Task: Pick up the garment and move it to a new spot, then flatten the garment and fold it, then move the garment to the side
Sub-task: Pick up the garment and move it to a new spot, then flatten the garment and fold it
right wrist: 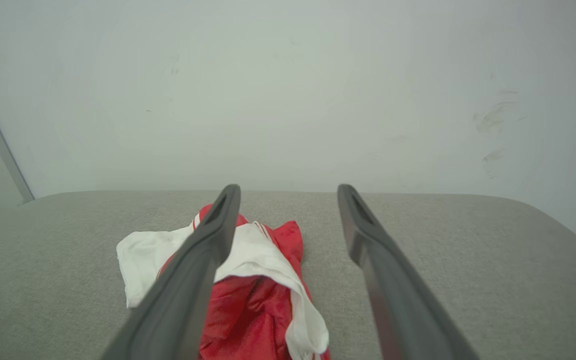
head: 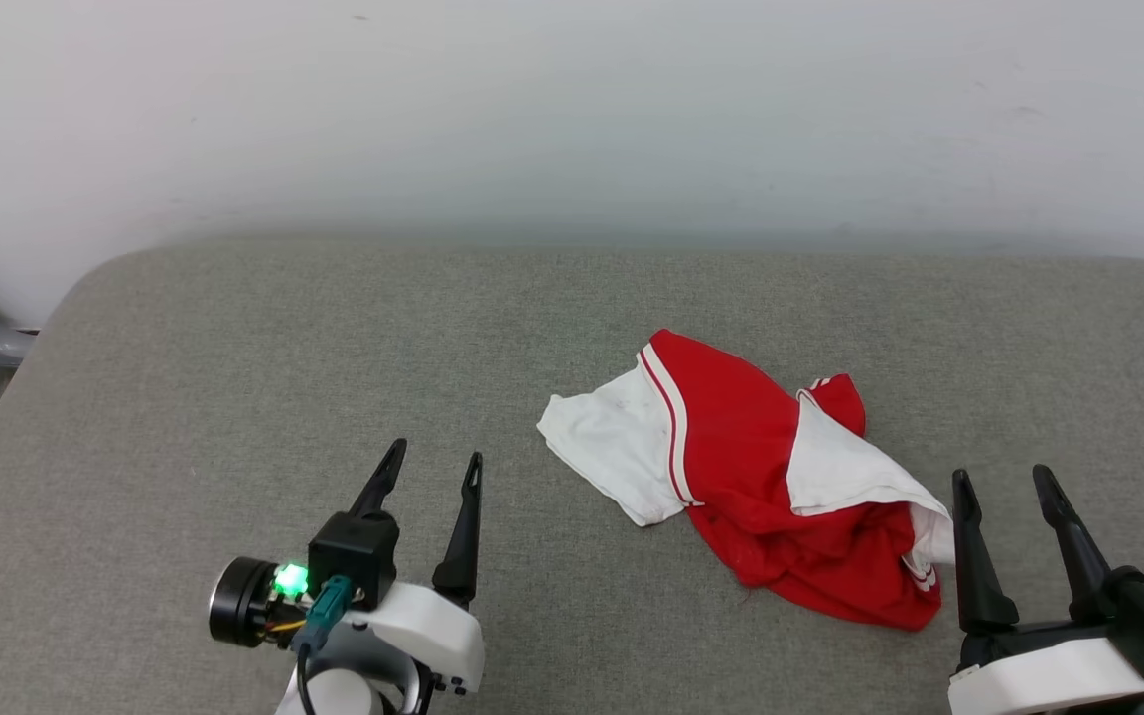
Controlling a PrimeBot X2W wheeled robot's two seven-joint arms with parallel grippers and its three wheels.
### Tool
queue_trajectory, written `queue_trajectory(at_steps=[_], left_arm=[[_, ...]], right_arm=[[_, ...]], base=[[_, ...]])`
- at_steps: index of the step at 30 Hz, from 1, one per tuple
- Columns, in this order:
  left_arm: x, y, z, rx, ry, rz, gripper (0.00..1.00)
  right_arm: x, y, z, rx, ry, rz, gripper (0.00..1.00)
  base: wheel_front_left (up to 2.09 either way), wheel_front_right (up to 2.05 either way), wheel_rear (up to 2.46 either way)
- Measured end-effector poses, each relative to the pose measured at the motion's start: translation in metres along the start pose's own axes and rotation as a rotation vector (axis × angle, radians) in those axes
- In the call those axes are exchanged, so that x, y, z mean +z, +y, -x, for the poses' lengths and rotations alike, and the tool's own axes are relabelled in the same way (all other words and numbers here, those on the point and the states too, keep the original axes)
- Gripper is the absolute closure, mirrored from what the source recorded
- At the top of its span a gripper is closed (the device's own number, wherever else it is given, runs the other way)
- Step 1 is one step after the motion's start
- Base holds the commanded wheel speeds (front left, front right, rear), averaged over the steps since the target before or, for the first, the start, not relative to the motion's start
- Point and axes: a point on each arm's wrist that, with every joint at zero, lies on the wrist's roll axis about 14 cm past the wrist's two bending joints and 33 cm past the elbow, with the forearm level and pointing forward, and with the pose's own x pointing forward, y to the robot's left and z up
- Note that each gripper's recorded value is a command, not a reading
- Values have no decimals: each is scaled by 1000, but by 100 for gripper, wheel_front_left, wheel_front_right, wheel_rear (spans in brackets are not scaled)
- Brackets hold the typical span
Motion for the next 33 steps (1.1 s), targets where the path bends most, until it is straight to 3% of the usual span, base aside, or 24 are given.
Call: queue_trajectory(at_steps=[5, 21, 26, 33], left_arm=[[4, 1, 11, 33, -23, 49, 0], [-7, -4, 16, 4, -4, 30, 0], [-15, -1, 15, 11, 16, 24, 0], [-25, 6, 11, 31, 42, 26, 0]], right_arm=[[-2, 2, 1, 6, 6, -2, 0], [-14, 14, 1, 46, 45, 26, 0], [-40, 33, -8, 137, 214, 72, 0], [-47, 47, -41, 286, 452, 196, 0]], base=[[0, 0, 0], [0, 0, 0], [0, 0, 0], [0, 0, 0]])
